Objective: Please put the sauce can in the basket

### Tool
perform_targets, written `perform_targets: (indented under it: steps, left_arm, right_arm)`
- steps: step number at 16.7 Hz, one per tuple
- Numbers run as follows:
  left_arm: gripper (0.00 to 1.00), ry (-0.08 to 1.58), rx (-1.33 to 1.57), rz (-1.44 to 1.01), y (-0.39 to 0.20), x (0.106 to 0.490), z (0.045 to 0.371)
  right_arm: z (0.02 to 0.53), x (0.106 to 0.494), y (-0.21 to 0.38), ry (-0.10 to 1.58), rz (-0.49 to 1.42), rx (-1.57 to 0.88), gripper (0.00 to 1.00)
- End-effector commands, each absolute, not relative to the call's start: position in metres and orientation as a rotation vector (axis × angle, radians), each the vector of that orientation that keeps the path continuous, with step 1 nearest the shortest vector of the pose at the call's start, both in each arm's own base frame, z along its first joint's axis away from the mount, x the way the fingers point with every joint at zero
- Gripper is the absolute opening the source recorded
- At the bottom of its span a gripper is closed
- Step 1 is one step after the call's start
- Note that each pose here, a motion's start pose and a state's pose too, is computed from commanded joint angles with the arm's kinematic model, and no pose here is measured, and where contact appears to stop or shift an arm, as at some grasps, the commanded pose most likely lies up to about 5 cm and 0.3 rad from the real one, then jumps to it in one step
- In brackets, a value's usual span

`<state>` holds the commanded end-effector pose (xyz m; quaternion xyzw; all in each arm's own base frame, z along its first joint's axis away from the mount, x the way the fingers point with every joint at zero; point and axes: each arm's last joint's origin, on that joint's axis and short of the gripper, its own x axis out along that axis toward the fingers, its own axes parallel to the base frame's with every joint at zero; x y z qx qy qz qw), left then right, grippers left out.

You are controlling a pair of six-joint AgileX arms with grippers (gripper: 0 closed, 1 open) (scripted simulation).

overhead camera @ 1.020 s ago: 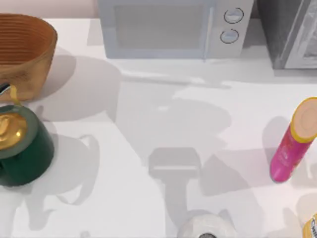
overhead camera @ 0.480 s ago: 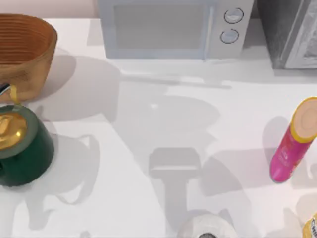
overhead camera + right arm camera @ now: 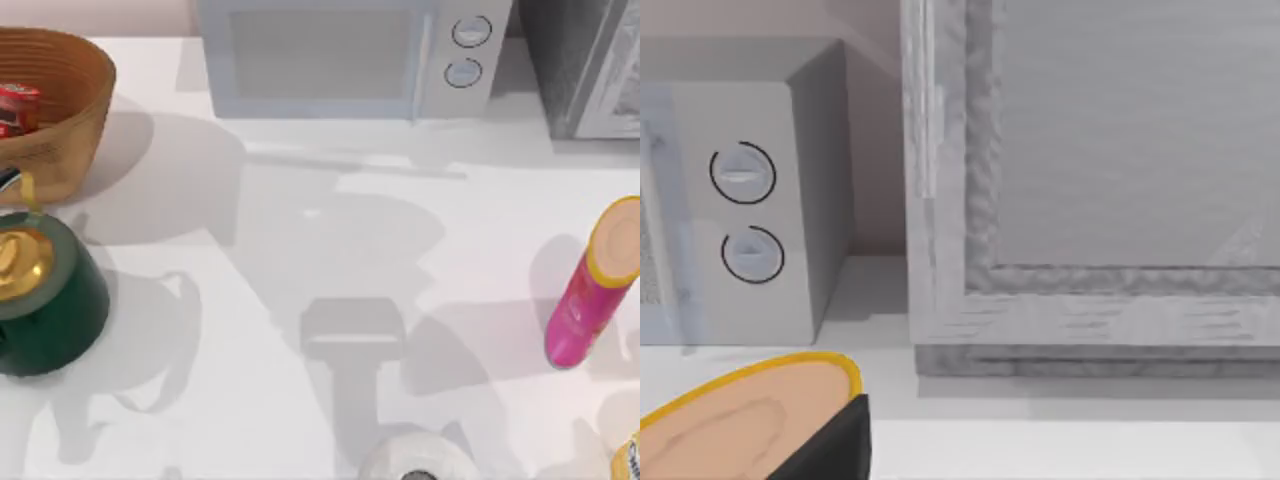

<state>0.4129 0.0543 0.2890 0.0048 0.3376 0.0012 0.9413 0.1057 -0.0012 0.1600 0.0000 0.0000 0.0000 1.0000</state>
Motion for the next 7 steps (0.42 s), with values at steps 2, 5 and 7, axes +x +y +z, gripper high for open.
perform_targets:
  steps: [2,5,7]
  left_arm:
    - [1.00,0.689,0.010,0.003,0.0543,0.4129,0.2890]
    - [1.00,0.689,0.010,0.003,0.0543,0.4129,0.2890]
    - [1.00,0.689,0.010,0.003,0.0543,0.4129,0.2890]
  right_arm:
    - [0.1600,0.1057,-0.0012,0.000,0.000,0.000,1.00]
    - [0.1600,0.1057,-0.0012,0.000,0.000,0.000,1.00]
    - [0.1600,0.1057,-0.0012,0.000,0.000,0.000,1.00]
